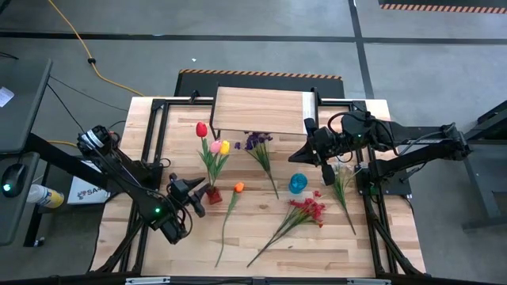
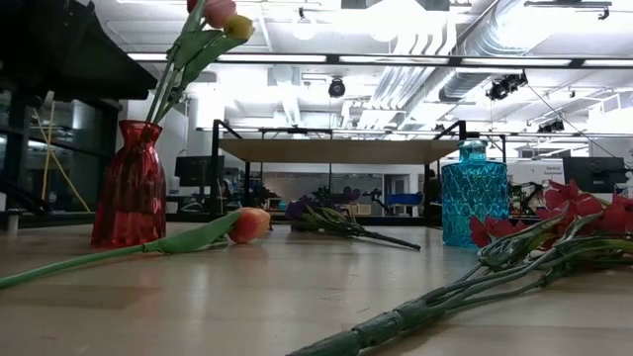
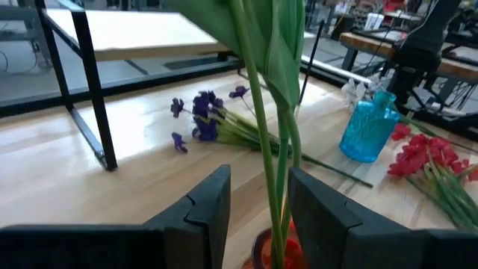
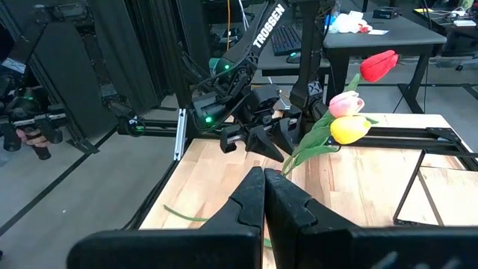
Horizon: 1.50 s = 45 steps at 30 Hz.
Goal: Pick and place flowers into a vace then onto a shelf
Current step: Put the red flower into the red vase
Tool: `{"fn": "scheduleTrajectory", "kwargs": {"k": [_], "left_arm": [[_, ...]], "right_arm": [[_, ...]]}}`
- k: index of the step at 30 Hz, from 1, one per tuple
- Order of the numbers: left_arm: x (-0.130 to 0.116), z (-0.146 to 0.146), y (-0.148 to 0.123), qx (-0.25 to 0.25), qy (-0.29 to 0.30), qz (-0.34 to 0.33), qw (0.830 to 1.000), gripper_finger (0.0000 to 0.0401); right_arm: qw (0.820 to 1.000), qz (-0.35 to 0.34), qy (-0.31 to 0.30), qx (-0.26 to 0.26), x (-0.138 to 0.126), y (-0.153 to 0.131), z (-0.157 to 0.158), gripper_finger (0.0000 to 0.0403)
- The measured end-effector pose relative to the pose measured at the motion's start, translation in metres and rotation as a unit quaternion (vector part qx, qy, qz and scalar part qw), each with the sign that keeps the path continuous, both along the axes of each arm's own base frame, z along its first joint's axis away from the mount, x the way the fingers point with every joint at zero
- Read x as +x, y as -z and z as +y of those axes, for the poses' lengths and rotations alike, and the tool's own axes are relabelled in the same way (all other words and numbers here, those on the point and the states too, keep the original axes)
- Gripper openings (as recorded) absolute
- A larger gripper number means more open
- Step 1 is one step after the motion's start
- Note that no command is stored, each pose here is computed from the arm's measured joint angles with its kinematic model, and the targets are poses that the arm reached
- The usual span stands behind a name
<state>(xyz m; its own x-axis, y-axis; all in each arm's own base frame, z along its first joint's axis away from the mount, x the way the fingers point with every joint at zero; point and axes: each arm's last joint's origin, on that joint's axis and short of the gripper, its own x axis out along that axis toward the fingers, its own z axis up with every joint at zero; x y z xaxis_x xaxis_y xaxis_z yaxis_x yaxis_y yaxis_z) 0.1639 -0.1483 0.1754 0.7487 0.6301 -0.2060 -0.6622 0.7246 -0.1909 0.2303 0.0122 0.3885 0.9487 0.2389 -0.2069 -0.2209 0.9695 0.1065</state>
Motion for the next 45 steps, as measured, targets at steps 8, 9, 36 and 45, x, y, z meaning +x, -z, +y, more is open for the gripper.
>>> {"fn": "scheduleTrajectory", "kwargs": {"k": [8, 9, 36, 45], "left_arm": [[0.0005, -0.0001, -0.0013, 0.010, -0.001, -0.018, 1.000, 0.0166], [0.0005, -0.0001, -0.0016, 0.014, -0.001, -0.022, 1.000, 0.0166], [-0.0002, -0.0009, 0.0031, -0.042, 0.002, 0.043, 0.998, 0.0166], [0.0014, 0.0013, -0.0014, 0.016, -0.003, -0.013, 1.000, 0.0166]], "right_arm": [[1.000, 0.000, 0.001, 0.000, 0.0000, -0.0001, 0.0000, 0.0000], [1.000, 0.000, 0.003, -0.001, 0.0001, -0.0001, -0.0001, 0.0000], [1.000, -0.020, 0.004, -0.001, 0.0008, -0.0037, -0.0002, 0.0000], [1.000, -0.021, 0.002, -0.009, 0.0012, -0.0033, -0.0002, 0.0000]]}}
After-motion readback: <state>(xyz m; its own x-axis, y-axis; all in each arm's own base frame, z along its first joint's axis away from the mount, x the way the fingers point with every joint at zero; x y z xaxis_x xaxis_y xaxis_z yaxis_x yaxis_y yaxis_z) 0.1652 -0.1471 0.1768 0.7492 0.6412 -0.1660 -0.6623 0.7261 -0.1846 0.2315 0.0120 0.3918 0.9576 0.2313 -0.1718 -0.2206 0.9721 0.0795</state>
